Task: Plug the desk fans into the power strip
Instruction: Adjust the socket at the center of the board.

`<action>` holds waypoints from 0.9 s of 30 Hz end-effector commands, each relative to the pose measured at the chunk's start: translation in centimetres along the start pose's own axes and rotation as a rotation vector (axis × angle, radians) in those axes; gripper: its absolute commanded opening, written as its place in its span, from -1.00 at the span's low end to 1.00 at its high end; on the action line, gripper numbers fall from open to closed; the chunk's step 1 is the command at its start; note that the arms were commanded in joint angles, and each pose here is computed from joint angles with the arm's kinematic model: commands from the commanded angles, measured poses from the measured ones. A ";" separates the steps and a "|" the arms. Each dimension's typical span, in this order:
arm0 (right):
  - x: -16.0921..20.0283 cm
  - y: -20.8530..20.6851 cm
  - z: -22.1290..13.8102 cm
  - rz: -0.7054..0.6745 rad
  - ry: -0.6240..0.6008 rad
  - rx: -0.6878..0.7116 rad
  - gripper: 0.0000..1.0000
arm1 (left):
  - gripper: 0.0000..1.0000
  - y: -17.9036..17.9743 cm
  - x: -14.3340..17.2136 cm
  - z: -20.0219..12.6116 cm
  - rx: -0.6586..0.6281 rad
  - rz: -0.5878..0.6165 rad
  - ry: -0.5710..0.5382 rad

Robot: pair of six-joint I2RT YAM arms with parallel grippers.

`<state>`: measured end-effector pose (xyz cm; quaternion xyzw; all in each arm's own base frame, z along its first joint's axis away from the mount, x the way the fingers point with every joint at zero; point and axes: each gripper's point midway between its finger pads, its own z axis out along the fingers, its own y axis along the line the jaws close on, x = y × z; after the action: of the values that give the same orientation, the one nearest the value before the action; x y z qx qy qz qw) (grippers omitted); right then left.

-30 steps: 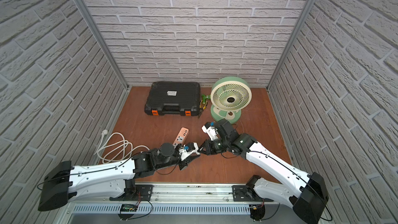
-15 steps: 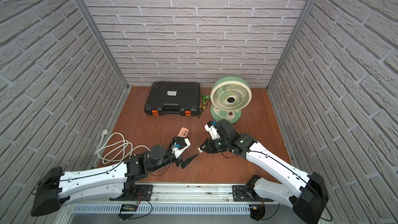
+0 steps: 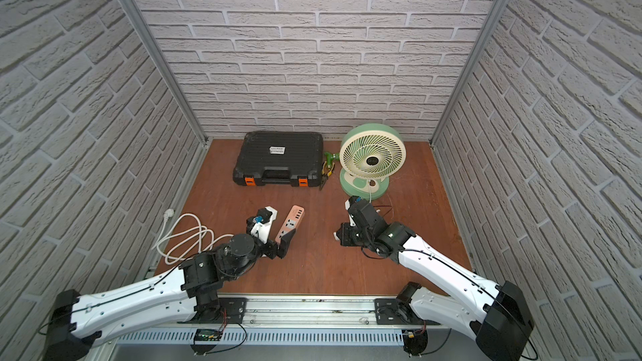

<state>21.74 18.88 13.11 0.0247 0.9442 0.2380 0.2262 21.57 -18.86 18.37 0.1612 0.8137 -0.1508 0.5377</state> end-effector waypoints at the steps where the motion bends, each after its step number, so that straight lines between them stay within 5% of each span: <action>1: -1.5 0.3 -0.2 0.033 -0.093 -0.017 -0.95 | 0.96 2.8 1.7 -1.0 -0.123 -0.108 0.096; 8: -1.6 1.0 0.0 0.039 -0.106 -0.063 -0.94 | 0.97 3.6 5.5 0.4 -0.179 -0.156 0.280; 16: -1.0 1.4 0.4 0.042 -0.090 -0.097 -0.95 | 0.97 -0.5 7.0 5.9 -0.108 -0.127 0.447; 27: -1.0 1.6 -0.3 0.030 -0.105 -0.115 -0.95 | 0.92 0.9 8.5 7.7 -0.214 -0.149 0.519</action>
<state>22.25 19.59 13.81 0.0433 0.9234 0.2796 0.2595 24.44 -20.32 7.29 0.0978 0.9434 -0.0547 0.3121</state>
